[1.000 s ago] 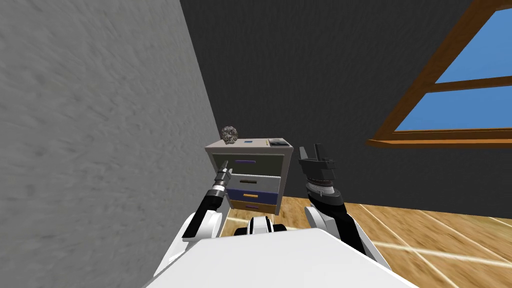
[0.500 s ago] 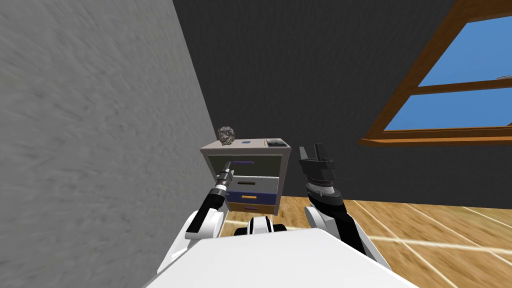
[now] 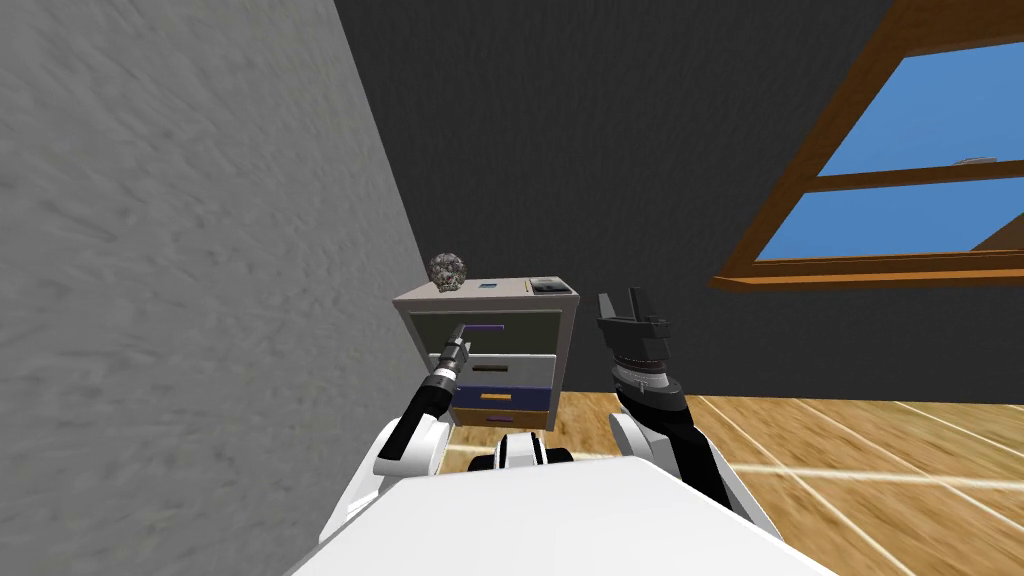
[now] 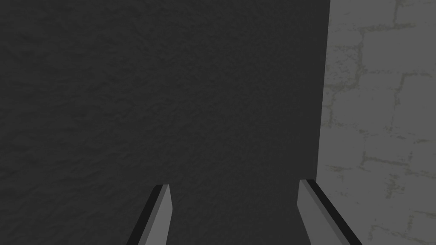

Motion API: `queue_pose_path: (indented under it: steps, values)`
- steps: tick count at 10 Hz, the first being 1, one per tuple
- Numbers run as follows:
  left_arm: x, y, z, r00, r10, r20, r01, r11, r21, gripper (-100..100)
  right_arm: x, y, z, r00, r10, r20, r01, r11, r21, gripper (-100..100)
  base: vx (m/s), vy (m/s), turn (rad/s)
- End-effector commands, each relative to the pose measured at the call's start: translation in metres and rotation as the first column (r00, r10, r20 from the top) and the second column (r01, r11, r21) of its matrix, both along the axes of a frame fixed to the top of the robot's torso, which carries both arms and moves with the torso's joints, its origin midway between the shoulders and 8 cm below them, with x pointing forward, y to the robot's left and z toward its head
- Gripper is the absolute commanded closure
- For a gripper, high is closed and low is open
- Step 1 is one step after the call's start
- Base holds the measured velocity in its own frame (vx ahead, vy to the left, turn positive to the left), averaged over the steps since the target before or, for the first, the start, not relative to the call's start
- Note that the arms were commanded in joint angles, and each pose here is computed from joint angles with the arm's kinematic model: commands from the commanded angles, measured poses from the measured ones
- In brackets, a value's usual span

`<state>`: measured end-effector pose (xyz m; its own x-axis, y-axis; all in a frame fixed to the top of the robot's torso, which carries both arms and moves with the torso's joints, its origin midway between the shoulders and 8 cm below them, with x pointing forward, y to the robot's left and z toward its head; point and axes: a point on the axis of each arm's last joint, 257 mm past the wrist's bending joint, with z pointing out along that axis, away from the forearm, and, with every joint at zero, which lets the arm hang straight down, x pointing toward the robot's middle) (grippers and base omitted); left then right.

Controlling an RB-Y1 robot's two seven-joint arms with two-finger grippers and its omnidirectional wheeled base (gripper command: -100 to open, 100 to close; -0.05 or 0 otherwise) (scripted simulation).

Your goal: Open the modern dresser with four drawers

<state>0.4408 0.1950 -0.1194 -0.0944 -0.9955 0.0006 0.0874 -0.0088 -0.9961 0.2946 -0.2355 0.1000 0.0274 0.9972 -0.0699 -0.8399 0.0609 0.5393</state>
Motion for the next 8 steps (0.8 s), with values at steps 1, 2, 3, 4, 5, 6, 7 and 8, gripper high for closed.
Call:
queue_pose_path:
  steps: [1,2,3,4,5,6,7,8]
  values:
    - [-0.0015,0.0003,0.0044,1.0,0.001,0.002,-0.001,1.0,0.0,-100,0.0,0.0,0.0,1.0,0.0,0.0,0.0,1.0,0.0,0,0.045,-0.017,-0.003]
    - [-0.0016,0.0003,0.0047,1.0,0.002,0.001,-0.002,1.0,0.0,100,0.0,0.0,0.0,1.0,0.0,0.0,0.0,1.0,0.0,0,0.006,-0.003,0.001]
    - [-0.0056,-0.0009,0.0073,1.0,-0.003,0.003,0.003,1.0,0.0,100,0.0,0.0,0.0,1.0,0.0,0.0,0.0,1.0,0.0,0,-0.122,0.024,0.038]
    - [-0.0066,-0.0012,0.008,1.0,-0.004,0.004,0.004,1.0,0.0,100,0.0,0.0,0.0,1.0,0.0,0.0,0.0,1.0,0.0,0,-0.193,0.029,0.023]
    - [-0.0086,-0.0018,0.0093,1.0,-0.006,0.005,0.006,1.0,0.0,100,0.0001,0.0,0.0,1.0,0.0,0.0,0.0,1.0,0.0,0,-0.183,-0.012,0.008]
    - [-0.0106,-0.0025,0.0107,1.0,-0.008,0.006,0.008,1.0,0.0,100,0.0001,0.0,0.0,1.0,0.0,0.0,0.0,1.0,0.0,0,-0.186,0.013,0.026]
    - [-0.0098,-0.002,0.0099,1.0,-0.007,0.005,0.007,1.0,0.0,100,0.0001,0.0,0.0,1.0,0.0,0.0,0.0,1.0,0.0,0,-0.089,0.016,0.002]
    - [-0.0096,-0.0009,0.0107,1.0,-0.004,0.001,0.004,1.0,-0.001,-100,0.0001,0.0,0.0,1.0,0.0,0.0,0.0,1.0,0.0,0,0.078,0.005,-0.026]
